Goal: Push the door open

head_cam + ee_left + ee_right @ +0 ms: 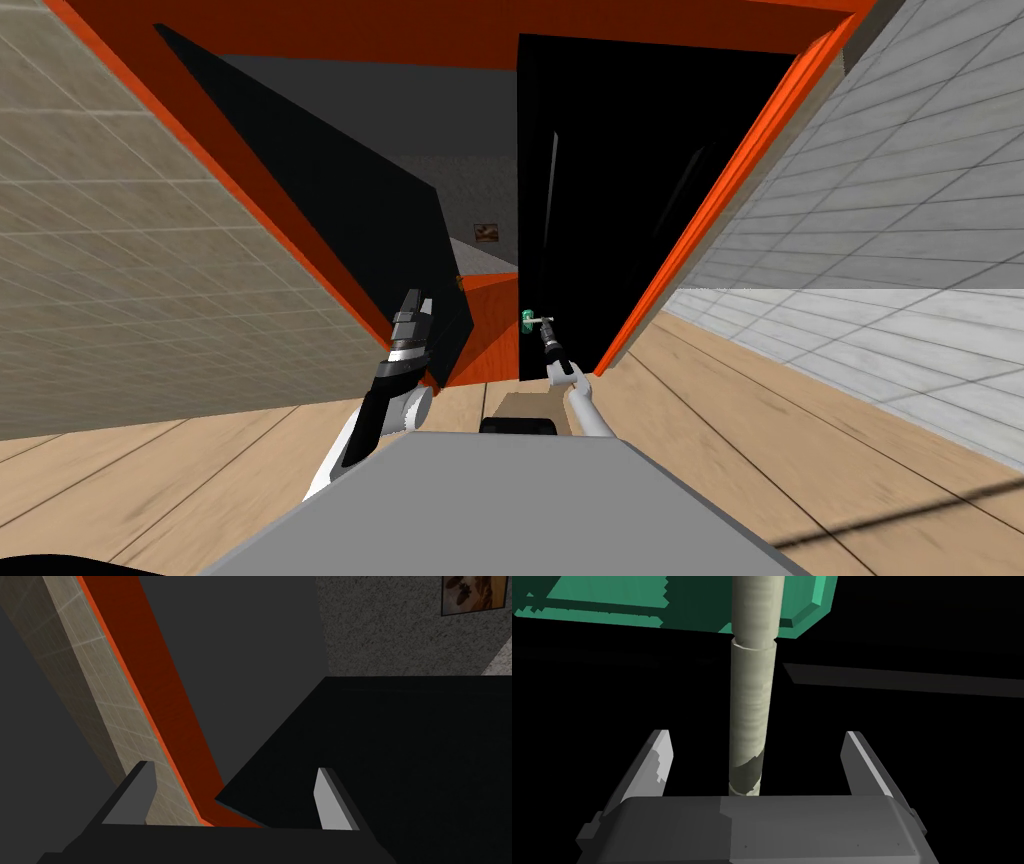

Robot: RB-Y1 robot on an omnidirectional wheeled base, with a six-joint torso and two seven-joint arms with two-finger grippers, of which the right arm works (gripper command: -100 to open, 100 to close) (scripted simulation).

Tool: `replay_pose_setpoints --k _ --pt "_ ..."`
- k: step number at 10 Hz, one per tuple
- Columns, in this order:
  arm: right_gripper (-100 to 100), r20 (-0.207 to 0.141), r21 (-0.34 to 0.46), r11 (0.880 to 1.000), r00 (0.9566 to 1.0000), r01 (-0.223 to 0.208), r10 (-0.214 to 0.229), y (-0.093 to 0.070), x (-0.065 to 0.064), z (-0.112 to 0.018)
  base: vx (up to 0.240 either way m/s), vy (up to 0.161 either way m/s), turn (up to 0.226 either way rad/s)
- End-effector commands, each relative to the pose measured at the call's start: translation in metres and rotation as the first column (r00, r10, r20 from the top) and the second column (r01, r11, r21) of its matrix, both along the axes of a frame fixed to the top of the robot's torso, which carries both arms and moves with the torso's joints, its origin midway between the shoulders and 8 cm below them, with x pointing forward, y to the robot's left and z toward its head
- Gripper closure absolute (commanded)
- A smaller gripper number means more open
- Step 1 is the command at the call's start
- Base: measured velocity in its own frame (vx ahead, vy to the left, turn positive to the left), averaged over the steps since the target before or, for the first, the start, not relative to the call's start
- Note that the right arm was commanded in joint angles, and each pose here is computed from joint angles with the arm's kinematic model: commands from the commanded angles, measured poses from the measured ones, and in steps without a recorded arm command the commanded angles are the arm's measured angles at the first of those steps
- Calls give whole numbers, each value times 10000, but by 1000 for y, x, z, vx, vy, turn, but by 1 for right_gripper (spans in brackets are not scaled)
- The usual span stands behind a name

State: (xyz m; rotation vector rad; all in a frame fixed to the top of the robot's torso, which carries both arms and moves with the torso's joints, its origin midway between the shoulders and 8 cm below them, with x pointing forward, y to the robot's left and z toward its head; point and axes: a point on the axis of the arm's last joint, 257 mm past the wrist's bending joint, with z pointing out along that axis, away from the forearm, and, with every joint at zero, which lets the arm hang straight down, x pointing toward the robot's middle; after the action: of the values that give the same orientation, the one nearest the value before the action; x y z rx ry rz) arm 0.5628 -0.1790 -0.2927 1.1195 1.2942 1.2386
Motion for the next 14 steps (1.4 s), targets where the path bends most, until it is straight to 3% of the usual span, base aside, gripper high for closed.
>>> replay_pose_setpoints --k 1,2,3,4,9,10,14 --pt "-100 -14 230 9997 10000 0 0 9 0 0 223 24 16" --pt "-100 -27 432 9991 10000 -14 15 17 0 0 211 13 19" --pt "-100 -22 309 9995 10000 -9 9 12 1 0 91 5 7" --pt "100 -22 309 9995 10000 -9 9 12 1 0 -10 1 -6" --pt "100 -22 309 9995 10000 -9 9 12 1 0 -7 -2 4" --pt "100 84 176 9997 9998 160 -162 -3 5 5 110 56 -31" --pt "100 94 -32 9987 9986 515 -515 -31 6 5 158 76 -50"
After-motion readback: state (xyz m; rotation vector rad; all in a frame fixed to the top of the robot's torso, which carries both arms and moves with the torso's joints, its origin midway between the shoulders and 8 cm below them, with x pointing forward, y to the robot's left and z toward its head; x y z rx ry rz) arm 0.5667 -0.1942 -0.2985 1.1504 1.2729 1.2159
